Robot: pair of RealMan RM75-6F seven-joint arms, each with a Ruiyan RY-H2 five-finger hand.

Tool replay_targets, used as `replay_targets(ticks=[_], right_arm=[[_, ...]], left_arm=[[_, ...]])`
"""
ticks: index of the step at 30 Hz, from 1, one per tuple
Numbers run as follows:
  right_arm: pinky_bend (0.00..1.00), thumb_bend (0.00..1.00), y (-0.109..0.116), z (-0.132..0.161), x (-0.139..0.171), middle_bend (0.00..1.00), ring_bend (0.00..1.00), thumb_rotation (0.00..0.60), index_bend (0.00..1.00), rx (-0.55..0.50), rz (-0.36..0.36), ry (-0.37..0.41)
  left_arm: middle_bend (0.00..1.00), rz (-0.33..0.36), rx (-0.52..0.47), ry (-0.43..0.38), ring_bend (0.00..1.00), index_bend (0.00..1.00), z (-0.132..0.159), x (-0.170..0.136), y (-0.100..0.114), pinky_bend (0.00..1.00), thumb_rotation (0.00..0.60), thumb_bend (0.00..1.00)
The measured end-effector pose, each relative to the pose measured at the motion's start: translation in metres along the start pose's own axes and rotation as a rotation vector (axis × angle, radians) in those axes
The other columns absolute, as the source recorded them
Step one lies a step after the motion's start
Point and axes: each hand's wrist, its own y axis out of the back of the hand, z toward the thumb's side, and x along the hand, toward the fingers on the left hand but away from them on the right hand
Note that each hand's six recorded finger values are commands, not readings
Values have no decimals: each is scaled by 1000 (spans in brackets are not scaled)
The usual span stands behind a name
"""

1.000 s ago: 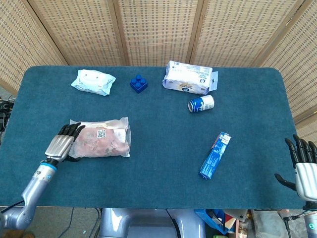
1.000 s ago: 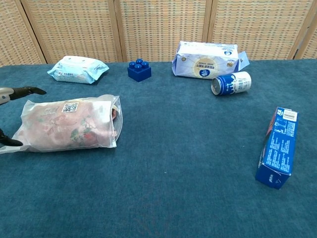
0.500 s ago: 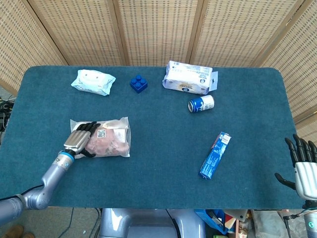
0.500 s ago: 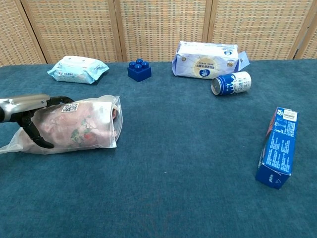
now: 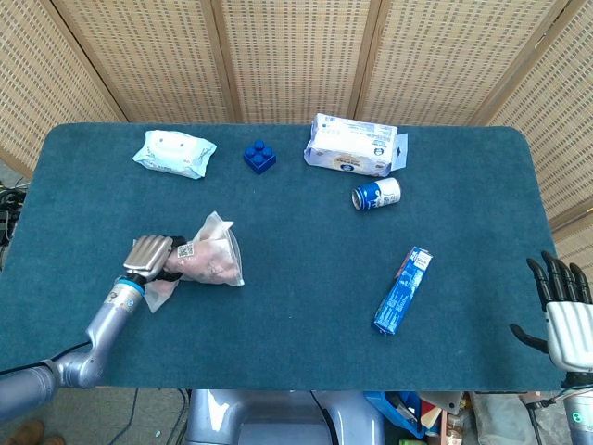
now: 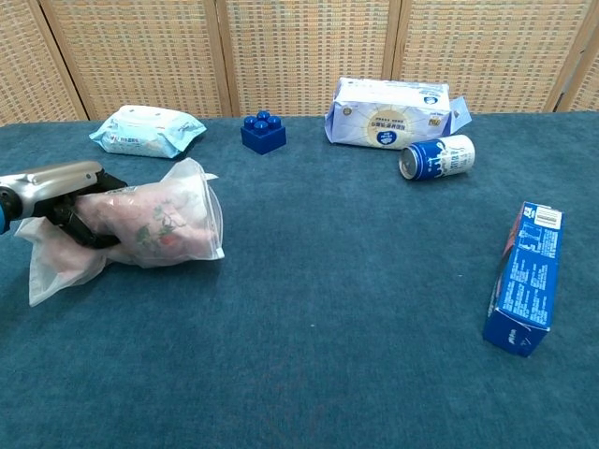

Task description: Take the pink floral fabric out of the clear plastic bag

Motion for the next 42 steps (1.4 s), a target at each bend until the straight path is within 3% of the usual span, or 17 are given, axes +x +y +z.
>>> replay_targets(ticks=[8,12,19,22,27,36,42], right_arm=[[0,0,-2,10,-16,0,0,600,0,-45,34,82],[0,0,6,19,-34,0,0,600,47,-146,57,151],[0,0,41,46,-71,1,0,600,193,-369,103,294],[0,0,61,66,-91,4,0,600,231,-414,117,353],[0,0,75,94,-112,15,0,600,298,-469,152,388],[0,0,74,136,-132,15,0,600,362,-554,248,408],[0,0,77,159,-142,15,0,600,369,-578,254,435]], left_arm=[[486,155,-82,-140,447,499,13,-4,21,500,600,413],[488,267,-154,-254,450,505,25,-3,37,500,600,412],[496,371,-242,-499,454,524,89,10,49,500,600,412],[496,391,-257,-566,454,526,119,16,55,500,600,413],[496,403,-275,-629,454,526,158,23,59,500,600,413],[496,427,-283,-663,454,526,211,37,66,500,600,414],[496,411,-285,-666,454,526,227,44,63,500,600,413]])
